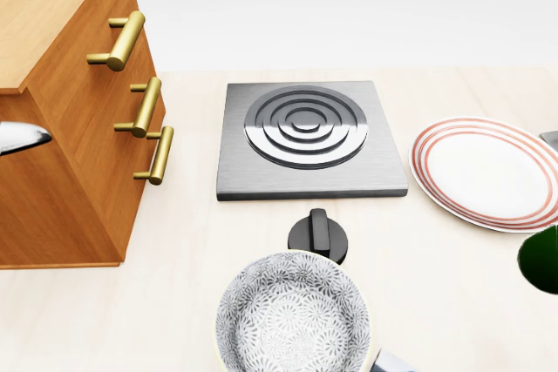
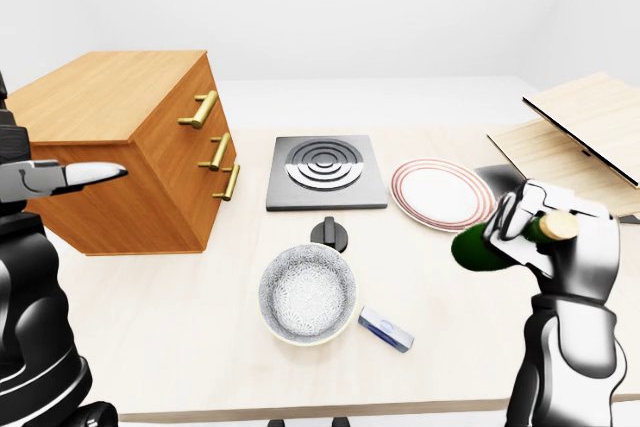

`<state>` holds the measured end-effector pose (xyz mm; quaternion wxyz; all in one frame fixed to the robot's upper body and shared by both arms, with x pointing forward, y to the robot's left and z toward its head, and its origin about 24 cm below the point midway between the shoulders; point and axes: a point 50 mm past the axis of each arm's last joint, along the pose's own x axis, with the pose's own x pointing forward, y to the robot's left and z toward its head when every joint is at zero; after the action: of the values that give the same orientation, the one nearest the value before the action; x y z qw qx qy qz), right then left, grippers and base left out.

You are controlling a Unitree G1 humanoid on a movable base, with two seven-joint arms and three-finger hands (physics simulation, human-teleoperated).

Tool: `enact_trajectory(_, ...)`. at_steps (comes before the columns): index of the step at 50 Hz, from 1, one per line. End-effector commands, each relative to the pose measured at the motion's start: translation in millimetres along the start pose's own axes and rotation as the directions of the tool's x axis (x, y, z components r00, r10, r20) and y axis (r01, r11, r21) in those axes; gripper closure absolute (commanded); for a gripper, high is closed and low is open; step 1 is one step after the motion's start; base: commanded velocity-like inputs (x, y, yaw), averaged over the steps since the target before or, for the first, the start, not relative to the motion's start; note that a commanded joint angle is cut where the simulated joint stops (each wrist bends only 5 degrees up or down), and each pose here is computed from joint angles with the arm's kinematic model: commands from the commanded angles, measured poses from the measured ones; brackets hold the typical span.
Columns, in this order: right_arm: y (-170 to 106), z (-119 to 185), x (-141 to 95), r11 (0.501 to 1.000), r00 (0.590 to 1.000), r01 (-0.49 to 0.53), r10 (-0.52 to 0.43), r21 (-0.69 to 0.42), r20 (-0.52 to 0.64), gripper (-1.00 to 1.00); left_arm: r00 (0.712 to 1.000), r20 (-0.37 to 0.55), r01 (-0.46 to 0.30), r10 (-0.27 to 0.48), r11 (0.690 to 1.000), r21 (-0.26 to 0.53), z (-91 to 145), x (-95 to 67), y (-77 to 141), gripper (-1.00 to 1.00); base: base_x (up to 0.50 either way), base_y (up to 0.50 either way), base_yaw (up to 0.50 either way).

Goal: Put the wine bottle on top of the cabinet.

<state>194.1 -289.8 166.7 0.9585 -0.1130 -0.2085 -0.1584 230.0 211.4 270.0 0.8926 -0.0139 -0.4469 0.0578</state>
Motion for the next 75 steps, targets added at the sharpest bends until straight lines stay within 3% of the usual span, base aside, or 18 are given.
enact_trajectory(1, 0.1, 81.3, 8.3, 0.997, 0.93, 0.041, -0.017, -0.058, 0.367, 1.0, 1.0, -0.011, -0.009, 0.009, 1.0, -0.003, -2.8, 0.7, 1.3, -1.0, 0.0, 0.0, 0.0)
enact_trajectory(10, 11.4, 120.3, 13.6, 0.999, 0.834, 0.013, 0.007, -0.033, 0.551, 1.0, 1.0, -0.022, -0.005, 0.005, 1.0, -0.003, -5.2, -0.2, 0.5, -1.0, 0.0, 0.0, 0.0)
enact_trajectory(14, 17.6, 142.9, 19.9, 1.0, 0.761, -0.009, 0.007, 0.0, 0.649, 1.0, 1.0, -0.026, -0.009, 0.009, 1.0, -0.003, -5.9, -0.6, 1.1, -1.0, 0.0, 0.0, 0.0)
enact_trajectory(20, 23.8, 156.2, 25.5, 0.999, 0.715, -0.038, 0.0, 0.039, 0.699, 1.0, 0.999, -0.037, -0.006, 0.006, 1.0, 0.001, -8.6, -0.8, 0.5, -1.0, 0.0, 0.0, 0.0)
enact_trajectory(23, 25.2, 174.7, 23.4, 0.997, 0.642, -0.053, -0.015, 0.064, 0.767, 1.0, 0.999, -0.042, -0.007, 0.007, 1.0, 0.0, -10.3, 0.3, 0.1, -1.0, 0.0, 0.0, 0.0)
enact_trajectory(28, 31.4, 185.5, 28.5, 0.99, 0.604, -0.088, -0.037, 0.113, 0.796, 1.0, 0.999, -0.039, -0.005, 0.004, 1.0, -0.004, -9.9, 0.1, -1.6, -1.0, 0.0, 0.0, 0.0)
enact_trajectory(43, 54.7, 201.1, 45.4, 0.953, 0.577, -0.187, -0.09, 0.239, 0.812, 1.0, 1.0, -0.021, -0.011, 0.011, 1.0, -0.007, -6.2, 3.1, 0.8, -1.0, 0.0, 0.0, 0.0)
enact_trajectory(47, 61.8, 201.4, 49.4, 0.943, 0.586, -0.206, -0.094, 0.26, 0.805, 1.0, 1.0, -0.025, -0.011, 0.011, 1.0, -0.003, -7.3, 3.6, 0.6, -1.0, 0.0, 0.0, 0.0)
enact_trajectory(54, 81.1, 194.1, 60.1, 0.927, 0.637, -0.239, -0.075, 0.289, 0.767, 1.0, 0.999, -0.045, 0.001, -0.001, 1.0, 0.009, -13.5, 5.8, -2.3, -1.0, 0.0, 0.0, 0.0)
enact_trajectory(60, 93.3, 198.0, 62.7, 0.911, 0.638, -0.267, -0.077, 0.315, 0.766, 1.0, 1.0, -0.026, 0.012, -0.012, 1.0, 0.013, -10.8, 8.9, -6.0, -1.0, 0.0, 0.0, 0.0)
enact_trajectory(64, 100.6, 196.0, 63.3, 0.904, 0.65, -0.279, -0.071, 0.324, 0.757, 1.0, 0.997, -0.069, 0.027, -0.025, 0.999, 0.033, -23.1, 11.8, -10.2, -1.0, 0.0, 0.0, 0.0)
enact_trajectory(75, 118.2, 193.3, 66.6, 0.893, 0.672, -0.308, -0.04, 0.328, 0.739, 1.0, 0.993, -0.059, 0.109, -0.105, 0.991, 0.077, -28.1, 20.9, -36.9, -1.0, 0.0, 0.0, 0.0)
